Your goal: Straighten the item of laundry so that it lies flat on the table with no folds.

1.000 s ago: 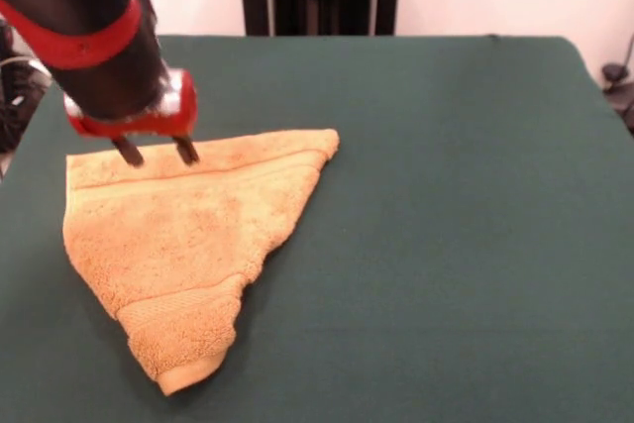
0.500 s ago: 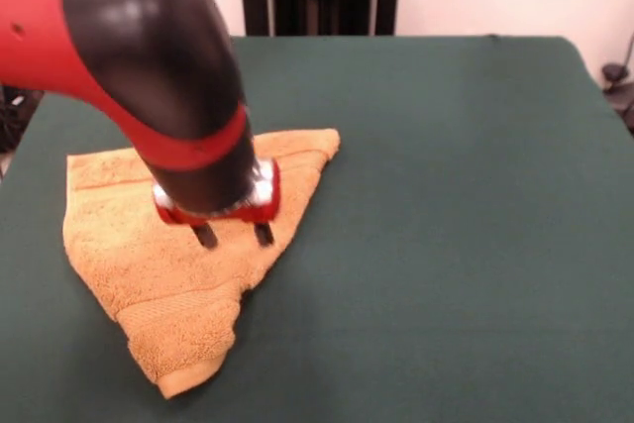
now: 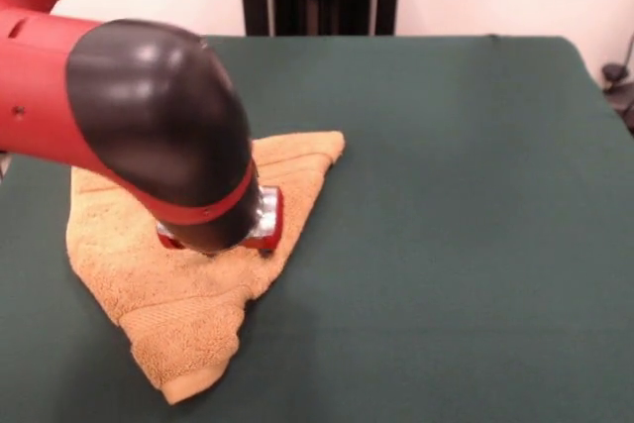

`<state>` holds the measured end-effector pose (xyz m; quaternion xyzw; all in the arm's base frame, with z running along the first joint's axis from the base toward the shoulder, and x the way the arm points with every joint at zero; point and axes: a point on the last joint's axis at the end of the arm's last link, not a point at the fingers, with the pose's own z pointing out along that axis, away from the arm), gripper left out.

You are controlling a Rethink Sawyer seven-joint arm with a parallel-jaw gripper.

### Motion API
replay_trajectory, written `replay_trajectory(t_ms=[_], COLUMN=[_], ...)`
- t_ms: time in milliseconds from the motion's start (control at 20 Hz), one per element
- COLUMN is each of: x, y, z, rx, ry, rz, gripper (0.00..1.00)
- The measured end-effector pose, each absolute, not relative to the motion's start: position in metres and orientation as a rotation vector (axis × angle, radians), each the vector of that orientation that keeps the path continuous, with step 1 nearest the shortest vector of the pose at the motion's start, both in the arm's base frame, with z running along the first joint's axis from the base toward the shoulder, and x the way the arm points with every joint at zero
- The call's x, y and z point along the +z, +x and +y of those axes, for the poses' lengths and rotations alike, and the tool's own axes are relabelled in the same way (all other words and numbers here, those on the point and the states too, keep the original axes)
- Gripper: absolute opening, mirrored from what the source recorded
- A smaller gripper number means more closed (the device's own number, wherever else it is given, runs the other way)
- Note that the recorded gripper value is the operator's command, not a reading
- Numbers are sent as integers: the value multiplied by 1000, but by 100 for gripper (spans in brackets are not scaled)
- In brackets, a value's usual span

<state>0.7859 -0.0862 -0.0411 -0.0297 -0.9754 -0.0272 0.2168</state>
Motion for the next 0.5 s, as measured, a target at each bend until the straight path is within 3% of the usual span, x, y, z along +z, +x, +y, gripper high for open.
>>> replay_trajectory(t_ms=[500], x=[-49], y=[792], z=[-149], rx=[-58], ry=[-189], rz=[-2720], gripper=[100])
